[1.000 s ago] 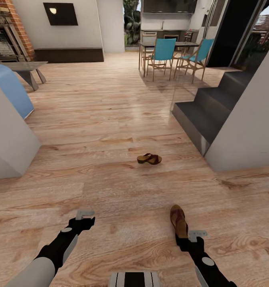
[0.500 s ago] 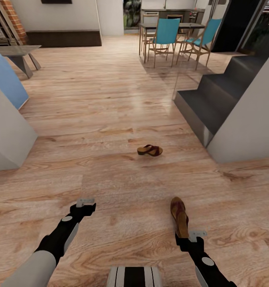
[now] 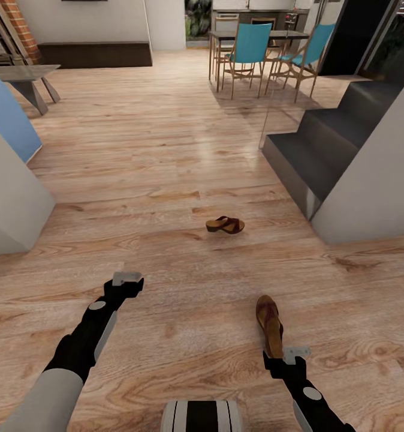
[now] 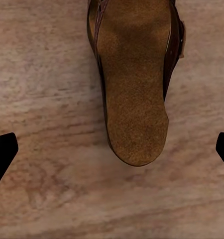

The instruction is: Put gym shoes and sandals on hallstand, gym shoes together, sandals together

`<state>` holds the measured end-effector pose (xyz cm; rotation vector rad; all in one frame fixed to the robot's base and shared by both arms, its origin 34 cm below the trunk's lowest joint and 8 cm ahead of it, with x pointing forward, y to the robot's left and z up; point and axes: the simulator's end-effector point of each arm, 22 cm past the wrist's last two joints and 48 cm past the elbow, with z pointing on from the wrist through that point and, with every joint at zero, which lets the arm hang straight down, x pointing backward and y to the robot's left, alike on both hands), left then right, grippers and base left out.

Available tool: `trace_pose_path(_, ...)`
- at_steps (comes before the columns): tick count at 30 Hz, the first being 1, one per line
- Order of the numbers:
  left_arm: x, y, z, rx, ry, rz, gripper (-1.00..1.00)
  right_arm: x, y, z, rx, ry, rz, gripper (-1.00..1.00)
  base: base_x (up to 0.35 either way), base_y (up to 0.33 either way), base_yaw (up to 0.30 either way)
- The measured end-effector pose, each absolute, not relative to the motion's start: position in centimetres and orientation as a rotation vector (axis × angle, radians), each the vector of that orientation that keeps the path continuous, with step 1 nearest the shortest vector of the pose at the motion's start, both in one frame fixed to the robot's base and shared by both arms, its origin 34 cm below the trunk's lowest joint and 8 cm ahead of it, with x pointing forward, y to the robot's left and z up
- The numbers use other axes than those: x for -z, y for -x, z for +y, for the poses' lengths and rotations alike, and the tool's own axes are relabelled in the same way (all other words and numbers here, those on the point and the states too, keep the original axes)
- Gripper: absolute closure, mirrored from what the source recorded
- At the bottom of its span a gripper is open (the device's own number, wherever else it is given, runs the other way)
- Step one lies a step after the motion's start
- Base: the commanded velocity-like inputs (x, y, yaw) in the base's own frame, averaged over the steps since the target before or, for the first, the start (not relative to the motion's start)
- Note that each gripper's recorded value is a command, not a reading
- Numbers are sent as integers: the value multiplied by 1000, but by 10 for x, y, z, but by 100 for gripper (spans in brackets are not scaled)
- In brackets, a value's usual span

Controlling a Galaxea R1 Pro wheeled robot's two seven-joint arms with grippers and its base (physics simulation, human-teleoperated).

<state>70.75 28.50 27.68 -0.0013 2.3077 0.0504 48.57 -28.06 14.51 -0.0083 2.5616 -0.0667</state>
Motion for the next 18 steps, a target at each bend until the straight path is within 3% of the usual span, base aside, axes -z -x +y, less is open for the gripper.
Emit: trace_pose_path(18,-303,-733,281,-45,0,2222,-100,-126,-469,-281,67,10,2608,-100,0,0,0)
